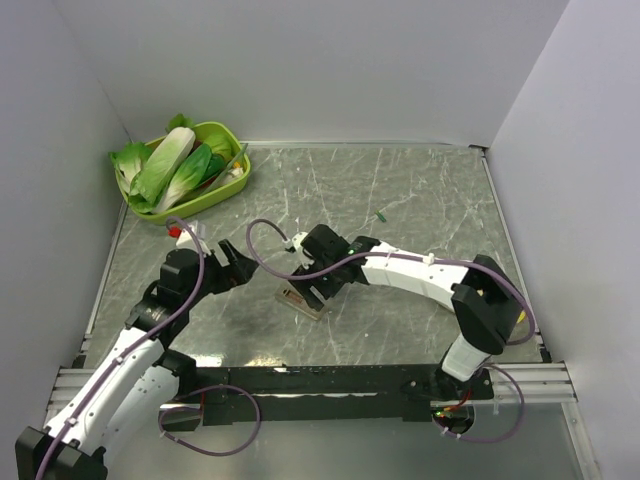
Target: Load the batteries into the remote control
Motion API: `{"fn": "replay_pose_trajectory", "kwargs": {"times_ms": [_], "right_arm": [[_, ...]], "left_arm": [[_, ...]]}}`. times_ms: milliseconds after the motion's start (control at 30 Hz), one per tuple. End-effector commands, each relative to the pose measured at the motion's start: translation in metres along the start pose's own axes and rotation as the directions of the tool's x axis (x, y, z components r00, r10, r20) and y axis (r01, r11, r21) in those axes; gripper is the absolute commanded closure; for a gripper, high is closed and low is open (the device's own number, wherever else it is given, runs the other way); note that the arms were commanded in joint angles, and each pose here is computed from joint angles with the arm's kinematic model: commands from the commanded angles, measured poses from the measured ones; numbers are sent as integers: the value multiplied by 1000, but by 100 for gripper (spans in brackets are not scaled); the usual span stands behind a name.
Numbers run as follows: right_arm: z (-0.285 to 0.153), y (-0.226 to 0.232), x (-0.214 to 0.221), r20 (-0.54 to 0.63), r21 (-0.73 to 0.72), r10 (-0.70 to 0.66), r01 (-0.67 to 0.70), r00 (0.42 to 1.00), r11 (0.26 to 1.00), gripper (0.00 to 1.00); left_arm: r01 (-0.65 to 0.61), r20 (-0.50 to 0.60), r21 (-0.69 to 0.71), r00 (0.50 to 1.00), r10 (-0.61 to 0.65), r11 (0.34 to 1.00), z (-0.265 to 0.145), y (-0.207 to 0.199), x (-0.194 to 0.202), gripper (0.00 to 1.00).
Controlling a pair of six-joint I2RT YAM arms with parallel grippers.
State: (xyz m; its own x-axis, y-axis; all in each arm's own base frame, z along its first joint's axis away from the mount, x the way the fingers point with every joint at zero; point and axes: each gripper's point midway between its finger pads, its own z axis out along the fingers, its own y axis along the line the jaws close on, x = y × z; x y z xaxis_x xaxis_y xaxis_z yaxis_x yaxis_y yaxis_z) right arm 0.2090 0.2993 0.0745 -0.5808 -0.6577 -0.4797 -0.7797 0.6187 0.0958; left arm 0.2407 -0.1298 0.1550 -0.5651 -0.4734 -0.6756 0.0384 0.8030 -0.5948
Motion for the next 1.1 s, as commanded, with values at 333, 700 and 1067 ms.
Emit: {"fn": "replay_pose_trajectory", "kwargs": {"times_ms": [333, 700, 1067], "right_arm": [[32, 26, 1, -91, -75, -105, 98, 990, 992, 16], [50, 27, 9, -116, -28, -100, 98, 988, 995, 34], [38, 41, 0, 59, -79, 67, -62, 996, 995, 98]], "left_arm": [[39, 9, -5, 999, -39, 999, 3, 2, 1, 5], [104, -31, 24, 994, -103, 994, 9, 1, 15, 6], [196, -65, 115, 980, -189, 974, 9, -9, 30, 7]]}}
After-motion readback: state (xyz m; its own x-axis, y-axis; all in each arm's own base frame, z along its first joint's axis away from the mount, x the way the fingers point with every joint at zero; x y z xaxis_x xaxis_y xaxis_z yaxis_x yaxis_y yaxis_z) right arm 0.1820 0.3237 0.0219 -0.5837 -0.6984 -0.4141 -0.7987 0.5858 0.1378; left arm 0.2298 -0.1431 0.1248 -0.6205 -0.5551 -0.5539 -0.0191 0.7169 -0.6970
